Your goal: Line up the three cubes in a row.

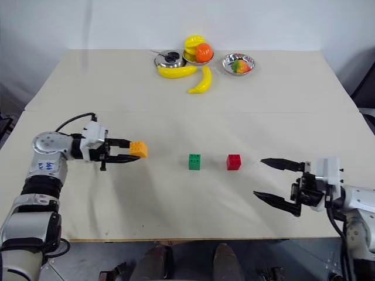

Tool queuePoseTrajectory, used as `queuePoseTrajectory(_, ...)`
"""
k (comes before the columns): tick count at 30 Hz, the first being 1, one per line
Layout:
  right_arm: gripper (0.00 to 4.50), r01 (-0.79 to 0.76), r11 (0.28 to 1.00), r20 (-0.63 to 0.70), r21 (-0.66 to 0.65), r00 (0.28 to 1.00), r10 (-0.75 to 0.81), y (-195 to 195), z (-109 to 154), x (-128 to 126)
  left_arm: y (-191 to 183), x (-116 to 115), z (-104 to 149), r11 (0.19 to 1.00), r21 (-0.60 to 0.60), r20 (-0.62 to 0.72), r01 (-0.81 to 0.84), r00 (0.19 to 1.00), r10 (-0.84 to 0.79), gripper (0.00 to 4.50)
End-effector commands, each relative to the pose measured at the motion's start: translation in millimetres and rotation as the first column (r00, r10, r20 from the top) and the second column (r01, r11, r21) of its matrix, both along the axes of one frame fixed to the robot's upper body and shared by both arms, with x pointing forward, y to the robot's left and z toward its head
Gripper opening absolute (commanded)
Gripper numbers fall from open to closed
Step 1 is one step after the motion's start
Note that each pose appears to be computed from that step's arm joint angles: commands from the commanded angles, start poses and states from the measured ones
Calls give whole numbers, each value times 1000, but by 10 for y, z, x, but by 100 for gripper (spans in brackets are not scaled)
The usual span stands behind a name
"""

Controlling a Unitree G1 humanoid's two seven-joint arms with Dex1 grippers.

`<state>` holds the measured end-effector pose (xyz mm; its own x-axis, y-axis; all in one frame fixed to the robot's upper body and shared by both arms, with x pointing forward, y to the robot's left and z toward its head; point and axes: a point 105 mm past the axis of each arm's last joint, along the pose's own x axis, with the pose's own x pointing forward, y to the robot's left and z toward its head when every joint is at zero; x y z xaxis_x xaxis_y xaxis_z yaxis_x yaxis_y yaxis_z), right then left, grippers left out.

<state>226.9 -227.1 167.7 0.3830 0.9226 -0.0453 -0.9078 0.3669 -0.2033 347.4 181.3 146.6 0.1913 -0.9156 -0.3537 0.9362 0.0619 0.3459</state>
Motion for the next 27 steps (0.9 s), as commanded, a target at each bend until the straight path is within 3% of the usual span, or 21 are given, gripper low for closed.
queuePoseTrajectory(1, 450, 4, 1000, 16, -10, 1000, -4, -50, 99, -82, -144, -26, -166, 989, 93, -60, 118, 992, -113, 147)
queuePoseTrajectory(6, 450, 10, 1000, 21, 9, 1000, -10, 24, 112, -129, -271, 44, -251, 981, 134, -84, 142, 988, -131, 147)
queuePoseTrajectory(11, 450, 24, 999, 21, 28, 999, -25, 82, 105, -175, -453, 135, -220, 989, 83, -83, 124, 990, -117, 147)
queuePoseTrajectory(27, 450, 24, 998, 19, 57, 999, -25, 188, 83, -172, -424, 236, -225, 998, 64, -107, 30, 994, -23, 147)
